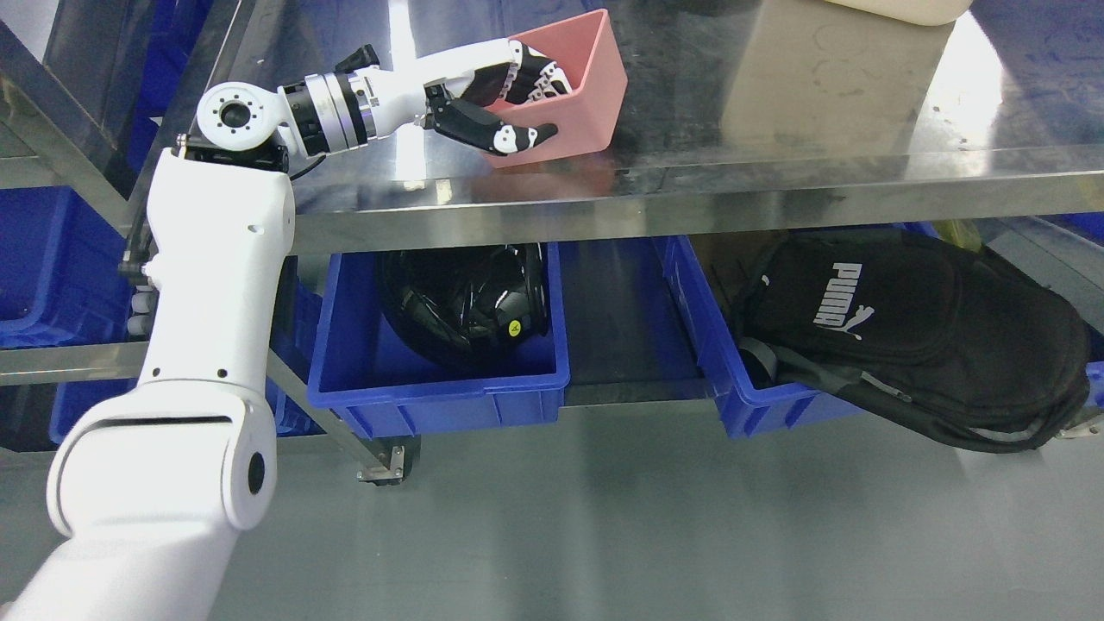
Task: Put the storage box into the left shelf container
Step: 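Lift the pink box off the table with the left hand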
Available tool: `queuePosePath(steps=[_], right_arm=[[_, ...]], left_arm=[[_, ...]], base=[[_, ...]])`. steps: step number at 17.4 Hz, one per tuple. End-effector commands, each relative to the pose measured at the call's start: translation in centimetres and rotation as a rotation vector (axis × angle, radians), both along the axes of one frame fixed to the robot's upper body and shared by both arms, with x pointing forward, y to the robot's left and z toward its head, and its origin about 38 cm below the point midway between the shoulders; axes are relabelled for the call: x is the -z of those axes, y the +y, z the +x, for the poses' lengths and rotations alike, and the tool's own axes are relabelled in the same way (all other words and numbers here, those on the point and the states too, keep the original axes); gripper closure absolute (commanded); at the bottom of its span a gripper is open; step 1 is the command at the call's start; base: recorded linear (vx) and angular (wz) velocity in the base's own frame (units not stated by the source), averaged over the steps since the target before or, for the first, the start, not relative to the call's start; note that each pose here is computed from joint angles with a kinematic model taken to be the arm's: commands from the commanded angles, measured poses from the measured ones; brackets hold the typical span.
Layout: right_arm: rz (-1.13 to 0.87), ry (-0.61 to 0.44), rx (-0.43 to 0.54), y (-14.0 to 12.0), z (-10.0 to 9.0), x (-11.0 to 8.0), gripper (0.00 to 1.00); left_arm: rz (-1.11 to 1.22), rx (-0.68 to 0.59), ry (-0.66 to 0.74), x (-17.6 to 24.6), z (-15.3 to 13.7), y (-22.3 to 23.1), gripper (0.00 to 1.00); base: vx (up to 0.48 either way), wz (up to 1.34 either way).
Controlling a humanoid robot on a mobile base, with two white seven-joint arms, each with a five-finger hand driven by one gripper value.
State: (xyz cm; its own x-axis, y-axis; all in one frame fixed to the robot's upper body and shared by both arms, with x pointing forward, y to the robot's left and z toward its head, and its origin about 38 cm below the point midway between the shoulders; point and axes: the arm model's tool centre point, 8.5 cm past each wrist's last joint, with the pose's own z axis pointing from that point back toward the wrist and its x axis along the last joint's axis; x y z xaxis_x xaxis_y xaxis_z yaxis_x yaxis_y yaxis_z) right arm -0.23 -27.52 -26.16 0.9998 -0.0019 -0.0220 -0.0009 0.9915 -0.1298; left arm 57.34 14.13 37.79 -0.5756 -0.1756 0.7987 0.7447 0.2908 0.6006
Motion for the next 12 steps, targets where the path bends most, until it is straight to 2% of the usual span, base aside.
queuePosePath(steps=[1,4,7,10,12], right_arm=[[-0.018,-0.009,0.002,-1.1,0.0,-0.1,0.0],[-0.018,-0.009,0.002,-1.1,0.0,-0.1,0.0],[-0.018,-0.009,0.002,-1.1,0.0,-0.1,0.0],[-0.018,-0.009,0.002,-1.1,0.0,-0.1,0.0],[-0.018,-0.009,0.002,-1.1,0.0,-0.1,0.0]], left_arm=[[-0.402,0.022,0.059,-2.2,-0.1,3.6,1.0],[-0.555,0.093,0.041,-4.1,-1.2,4.2,1.0],[-0.655,0.165,-0.033,-4.7,-3.4,4.6,1.0],[-0.743,0.161,-0.078,-3.1,-6.6,3.1,1.0],[-0.801,0.131,-0.101,-0.3,-9.4,0.3,1.0]], base=[[-0.007,-0.04],[-0.004,-0.05],[-0.001,-0.01],[0.004,0.03],[0.004,0.05]])
